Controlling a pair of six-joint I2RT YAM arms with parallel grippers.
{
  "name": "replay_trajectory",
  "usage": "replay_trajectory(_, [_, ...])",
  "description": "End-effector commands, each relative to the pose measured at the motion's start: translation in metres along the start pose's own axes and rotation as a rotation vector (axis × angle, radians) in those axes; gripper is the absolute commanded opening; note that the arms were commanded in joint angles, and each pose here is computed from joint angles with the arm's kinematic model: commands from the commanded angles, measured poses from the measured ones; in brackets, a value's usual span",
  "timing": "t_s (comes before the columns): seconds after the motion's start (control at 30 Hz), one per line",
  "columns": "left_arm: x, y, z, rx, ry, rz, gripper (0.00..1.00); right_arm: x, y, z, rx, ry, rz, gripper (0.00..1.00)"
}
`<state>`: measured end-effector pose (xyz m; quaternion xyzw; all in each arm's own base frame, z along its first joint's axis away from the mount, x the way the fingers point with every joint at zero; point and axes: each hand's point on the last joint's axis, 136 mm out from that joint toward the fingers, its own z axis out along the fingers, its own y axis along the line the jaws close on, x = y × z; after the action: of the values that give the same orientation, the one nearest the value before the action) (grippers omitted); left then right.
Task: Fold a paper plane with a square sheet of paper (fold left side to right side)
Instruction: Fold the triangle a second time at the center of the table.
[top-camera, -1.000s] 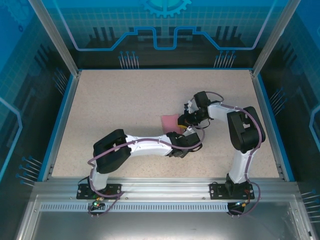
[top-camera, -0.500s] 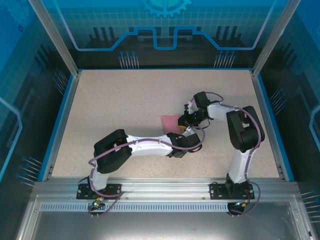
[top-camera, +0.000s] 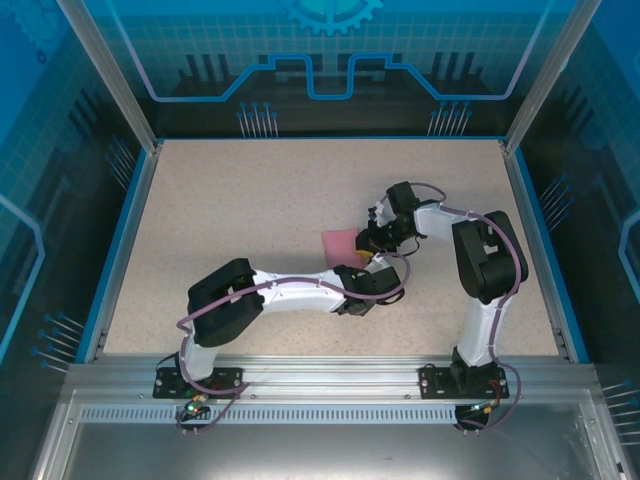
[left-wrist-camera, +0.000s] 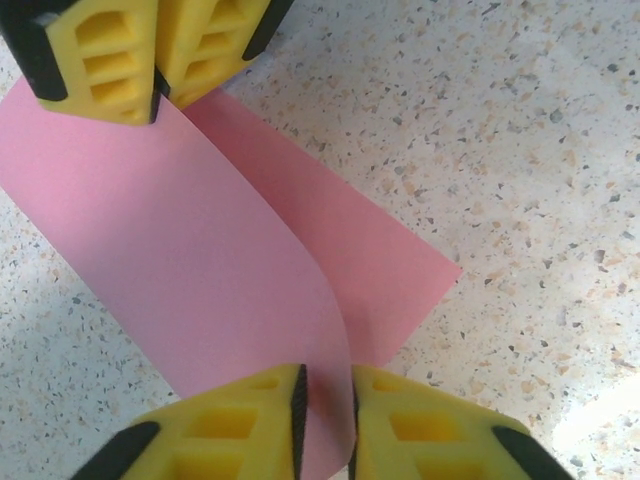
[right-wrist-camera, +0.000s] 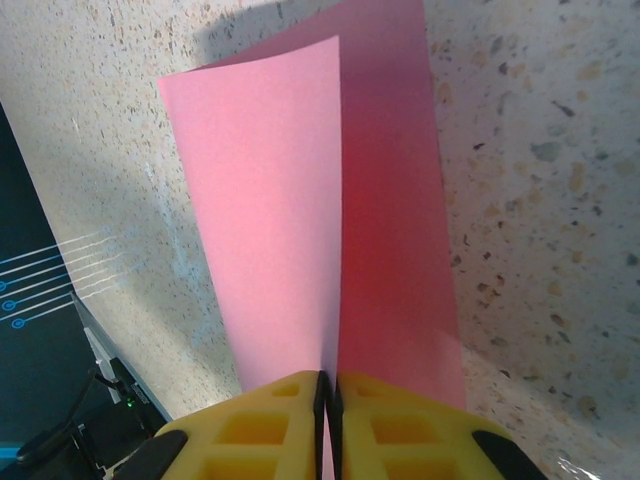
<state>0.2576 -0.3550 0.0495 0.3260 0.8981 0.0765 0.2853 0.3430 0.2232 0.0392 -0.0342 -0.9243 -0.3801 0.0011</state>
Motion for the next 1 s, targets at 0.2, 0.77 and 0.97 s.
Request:
replay_trajectory(0.2, [-0.012,-0.003,-0.011,0.04,-0.03,-0.07,0.1,-0.003,0.002,-0.004,0.001,0.004,-0.018,0.16])
replay_trajectory(0.77, [-0.013,0.012,-0.016,0.248,-0.04,-0.272,0.06,-0.008,0.034,-0.094,-0.048,-0.213,-0.165,0.61])
replay_trajectory(0.97, [-0.013,0.02,-0.019,0.342,-0.055,-0.371,0.06,0.032,0.003,-0.08,-0.039,-0.157,-0.104,0.19])
